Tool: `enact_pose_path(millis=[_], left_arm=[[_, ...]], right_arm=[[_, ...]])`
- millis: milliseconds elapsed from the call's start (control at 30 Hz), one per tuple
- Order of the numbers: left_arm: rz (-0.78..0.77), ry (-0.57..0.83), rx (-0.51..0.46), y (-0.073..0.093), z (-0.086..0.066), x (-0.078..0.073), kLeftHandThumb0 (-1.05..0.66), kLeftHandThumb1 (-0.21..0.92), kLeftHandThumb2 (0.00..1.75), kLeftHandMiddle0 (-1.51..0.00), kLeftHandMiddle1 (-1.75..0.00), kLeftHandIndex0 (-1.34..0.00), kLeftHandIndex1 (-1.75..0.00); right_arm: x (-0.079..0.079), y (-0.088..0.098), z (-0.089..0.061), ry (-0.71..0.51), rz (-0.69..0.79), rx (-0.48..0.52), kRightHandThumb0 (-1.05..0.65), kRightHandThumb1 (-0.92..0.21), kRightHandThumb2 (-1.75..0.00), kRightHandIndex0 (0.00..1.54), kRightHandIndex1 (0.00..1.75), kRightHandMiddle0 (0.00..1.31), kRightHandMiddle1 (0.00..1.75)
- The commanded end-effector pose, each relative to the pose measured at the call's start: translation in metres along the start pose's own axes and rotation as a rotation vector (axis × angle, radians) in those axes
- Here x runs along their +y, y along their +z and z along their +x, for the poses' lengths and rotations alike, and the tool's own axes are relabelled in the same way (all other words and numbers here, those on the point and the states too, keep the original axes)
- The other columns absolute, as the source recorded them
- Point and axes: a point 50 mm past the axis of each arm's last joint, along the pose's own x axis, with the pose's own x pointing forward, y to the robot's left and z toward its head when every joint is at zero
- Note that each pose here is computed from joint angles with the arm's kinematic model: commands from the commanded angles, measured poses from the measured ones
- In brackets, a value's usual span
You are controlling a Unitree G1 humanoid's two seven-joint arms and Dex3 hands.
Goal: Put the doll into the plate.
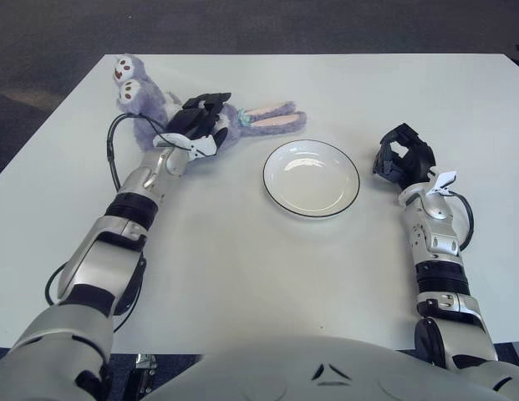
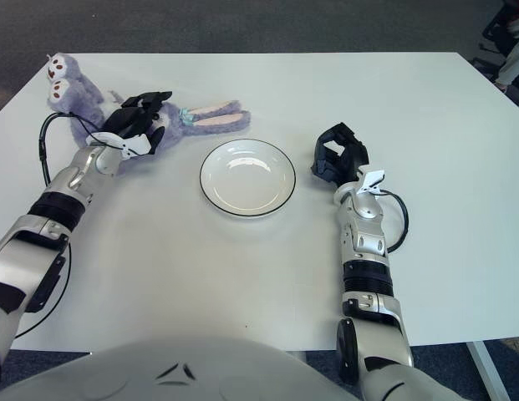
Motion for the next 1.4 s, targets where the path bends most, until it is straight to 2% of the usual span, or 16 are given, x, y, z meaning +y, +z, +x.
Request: enact_pose_path(millis=[0, 267, 700, 867, 1367], left_arm=[[-0.025, -0.072, -0.064, 0.019, 0.007, -0.019, -0.86, 0.92, 1.33, -0.24, -0.15, 0.0, -0.66], [-0.082, -0.069, -0.132, 0.04, 0.019, -0.019, -0.88, 0.92, 1.35, -0.26, -0.15, 0.0, -0.63], [-0.101, -0.078, -0.159, 0.055, 0.031, -0.024, -0.91, 0.92, 1.36, -0.27, -0.14, 0.0, -0.68], [-0.167, -0.082, -0.185, 0.072, 0.037, -0.028, -0.91, 0.92, 1.35, -0.29, -0.15, 0.0, -0.72], [-0.23, -0.115, -0.24, 0.103, 0.046, -0.034, -0.94, 0.92, 1.32, -0.3, -0.15, 0.0, -0.69]], right_arm=[[0.0, -0.035, -0.022, -0.033, 0.021, 0.149, -0.42, -0.53, -1.05, 0.94, 1.75, 0.45, 1.75], [0.001, -0.035, -0.023, -0.041, 0.014, 0.152, -0.41, -0.55, -1.03, 0.92, 1.75, 0.44, 1.75], [0.002, -0.033, -0.023, -0.032, 0.007, 0.157, -0.41, -0.57, -1.0, 0.91, 1.75, 0.42, 1.75], [0.002, -0.033, -0.024, -0.032, -0.011, 0.161, -0.41, -0.57, -1.0, 0.9, 1.75, 0.42, 1.75], [0.003, -0.032, -0.024, -0.035, -0.046, 0.173, -0.41, -0.57, -0.99, 0.91, 1.75, 0.42, 1.75]])
